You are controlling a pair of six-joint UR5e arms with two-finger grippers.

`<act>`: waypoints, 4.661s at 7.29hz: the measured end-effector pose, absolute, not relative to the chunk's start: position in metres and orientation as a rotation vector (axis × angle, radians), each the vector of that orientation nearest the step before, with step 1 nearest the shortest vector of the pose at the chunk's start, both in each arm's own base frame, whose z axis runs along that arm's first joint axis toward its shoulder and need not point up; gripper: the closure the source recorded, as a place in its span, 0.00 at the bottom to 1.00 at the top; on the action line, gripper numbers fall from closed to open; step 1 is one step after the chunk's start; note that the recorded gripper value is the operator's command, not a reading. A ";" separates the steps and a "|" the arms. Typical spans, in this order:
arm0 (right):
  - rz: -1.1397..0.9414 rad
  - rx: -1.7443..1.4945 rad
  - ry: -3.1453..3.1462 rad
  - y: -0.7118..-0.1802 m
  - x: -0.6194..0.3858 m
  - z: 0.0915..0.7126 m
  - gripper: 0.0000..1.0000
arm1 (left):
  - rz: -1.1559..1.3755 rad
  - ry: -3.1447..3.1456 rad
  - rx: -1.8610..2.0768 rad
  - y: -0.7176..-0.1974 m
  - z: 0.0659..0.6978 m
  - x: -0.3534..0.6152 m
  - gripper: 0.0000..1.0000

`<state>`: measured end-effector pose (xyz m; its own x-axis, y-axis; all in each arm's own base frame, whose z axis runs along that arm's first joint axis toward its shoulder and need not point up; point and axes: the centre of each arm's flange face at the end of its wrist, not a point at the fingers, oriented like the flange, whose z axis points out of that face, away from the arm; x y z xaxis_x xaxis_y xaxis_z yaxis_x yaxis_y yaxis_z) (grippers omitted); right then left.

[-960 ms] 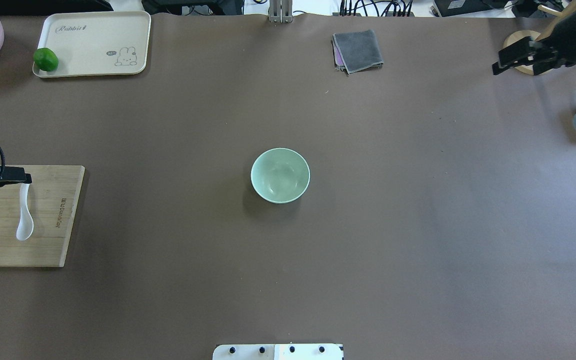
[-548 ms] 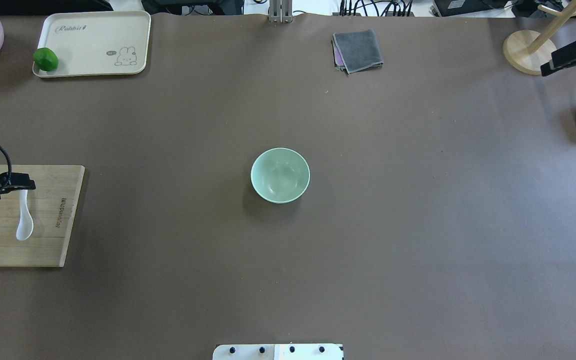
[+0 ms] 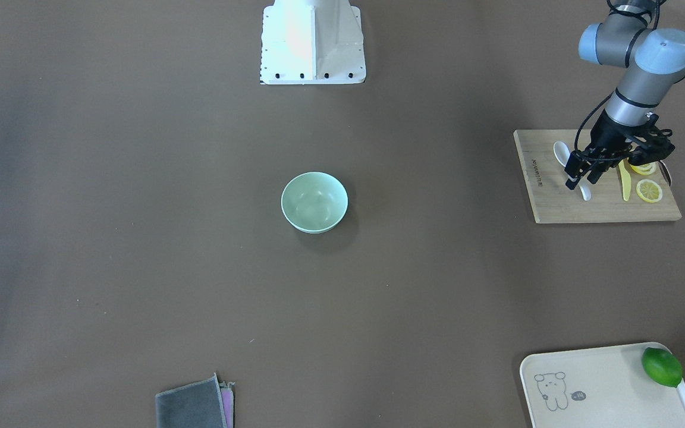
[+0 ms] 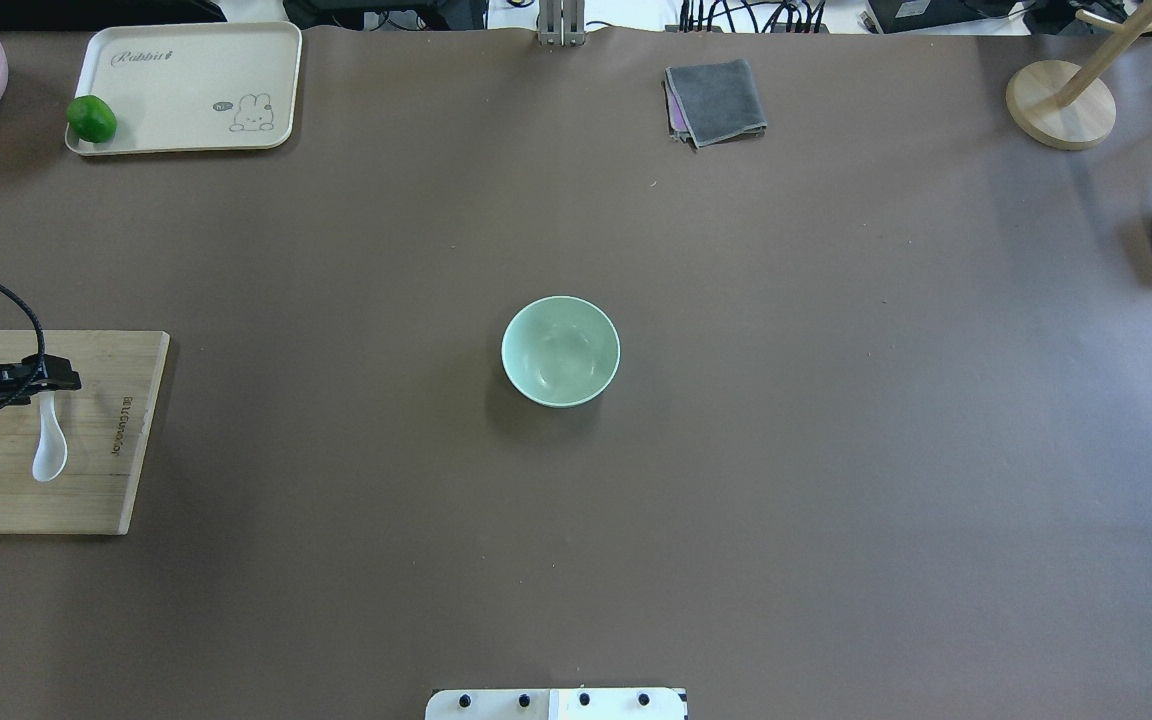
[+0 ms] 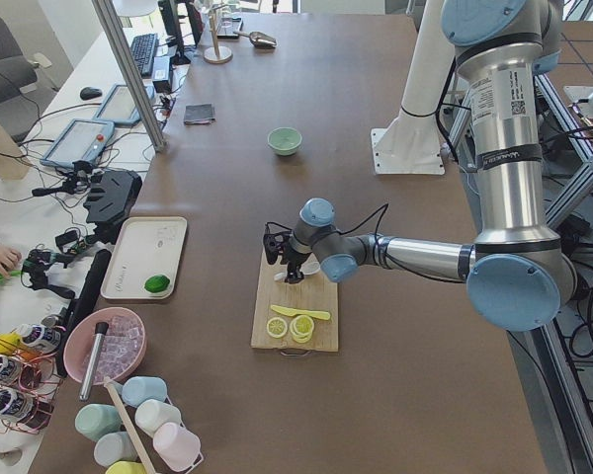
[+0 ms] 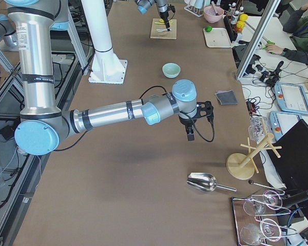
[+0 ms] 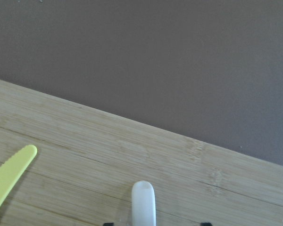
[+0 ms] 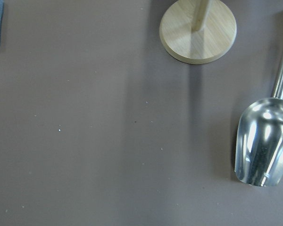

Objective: Place spoon in bowl

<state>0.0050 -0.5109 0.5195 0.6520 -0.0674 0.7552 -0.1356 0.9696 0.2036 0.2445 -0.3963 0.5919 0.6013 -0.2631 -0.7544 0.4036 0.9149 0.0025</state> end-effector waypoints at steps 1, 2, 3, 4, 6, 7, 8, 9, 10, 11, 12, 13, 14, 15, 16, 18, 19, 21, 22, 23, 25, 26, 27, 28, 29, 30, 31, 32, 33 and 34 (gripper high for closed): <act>0.053 0.244 -0.854 -0.501 0.017 0.533 0.00 | -0.386 0.838 0.183 -0.396 0.593 0.247 1.00; 0.071 0.232 -0.846 -0.490 0.029 0.548 0.00 | -0.382 0.844 0.188 -0.397 0.588 0.249 1.00; 0.088 0.224 -0.838 -0.479 0.041 0.561 0.00 | -0.375 0.866 0.199 -0.404 0.570 0.257 1.00; 0.093 0.217 -0.832 -0.470 0.049 0.572 0.00 | -0.371 0.889 0.209 -0.421 0.534 0.274 1.00; 0.092 0.207 -0.832 -0.457 0.053 0.587 0.00 | -0.420 0.924 0.197 -0.472 0.424 0.328 1.00; 0.092 0.202 -0.833 -0.453 0.053 0.592 0.00 | -0.463 0.965 0.172 -0.487 0.363 0.361 1.00; 0.094 0.200 -0.833 -0.450 0.053 0.598 0.00 | -0.492 1.000 0.153 -0.488 0.316 0.397 1.00; 0.095 0.200 -0.834 -0.449 0.053 0.603 0.00 | -0.518 1.022 0.166 -0.483 0.279 0.443 1.00; 0.094 0.202 -0.834 -0.448 0.053 0.608 0.00 | -0.541 1.042 0.185 -0.476 0.246 0.486 1.00; 0.093 0.206 -0.835 -0.448 0.053 0.612 0.00 | -0.567 1.063 0.187 -0.471 0.220 0.515 1.00; 0.093 0.206 -0.836 -0.447 0.053 0.615 0.00 | -0.586 1.079 0.178 -0.467 0.204 0.531 0.33; 0.094 0.205 -0.836 -0.445 0.053 0.617 0.00 | -0.596 1.092 0.184 -0.460 0.193 0.542 0.02; 0.094 0.203 -0.836 -0.443 0.053 0.618 0.00 | -0.605 1.098 0.223 -0.447 0.186 0.556 0.02; 0.094 0.202 -0.836 -0.442 0.053 0.619 0.00 | -0.614 1.093 0.278 -0.432 0.185 0.567 0.02; 0.094 0.203 -0.836 -0.442 0.054 0.619 0.00 | -0.606 1.079 0.321 -0.421 0.197 0.561 0.02; 0.094 0.202 -0.835 -0.441 0.054 0.620 0.00 | -0.492 1.033 0.409 -0.398 0.244 0.495 0.02; 0.095 0.201 -0.835 -0.441 0.054 0.621 0.00 | -0.441 0.998 0.427 -0.396 0.268 0.462 0.02; 0.095 0.200 -0.834 -0.440 0.054 0.622 0.00 | -0.278 0.907 0.412 -0.416 0.320 0.389 0.02; 0.096 0.199 -0.833 -0.440 0.054 0.622 0.00 | -0.196 0.860 0.402 -0.432 0.347 0.345 0.02; 0.096 0.197 -0.832 -0.439 0.054 0.623 0.00 | -0.107 0.810 0.398 -0.450 0.376 0.291 0.02; 0.101 0.186 -0.827 -0.433 0.055 0.629 0.00 | 0.073 0.737 0.384 -0.475 0.431 0.166 0.02; 0.105 0.177 -0.825 -0.429 0.055 0.634 0.00 | 0.139 0.705 0.357 -0.484 0.450 0.102 0.02; 0.109 0.167 -0.823 -0.425 0.055 0.639 0.00 | 0.172 0.695 0.308 -0.491 0.459 0.041 0.02; 0.113 0.158 -0.822 -0.421 0.055 0.644 0.00 | 0.151 0.710 0.237 -0.493 0.461 -0.011 0.02; 0.116 0.151 -0.821 -0.419 0.055 0.647 0.00 | 0.097 0.725 0.154 -0.486 0.477 -0.045 0.02; 0.118 0.146 -0.820 -0.417 0.055 0.650 0.00 | 0.060 0.731 0.104 -0.476 0.505 -0.065 0.02; 0.120 0.142 -0.819 -0.415 0.055 0.652 0.00 | 0.069 0.731 0.099 -0.464 0.536 -0.078 0.02; 0.122 0.134 -0.818 -0.412 0.055 0.655 0.00 | 0.112 0.730 0.117 -0.442 0.574 -0.083 0.02; 0.116 0.127 -0.811 -0.408 0.056 0.662 0.00 | 0.137 0.730 0.141 -0.416 0.610 -0.084 0.02; 0.091 0.125 -0.800 -0.404 0.056 0.668 0.00 | 0.116 0.732 0.149 -0.402 0.628 -0.084 0.02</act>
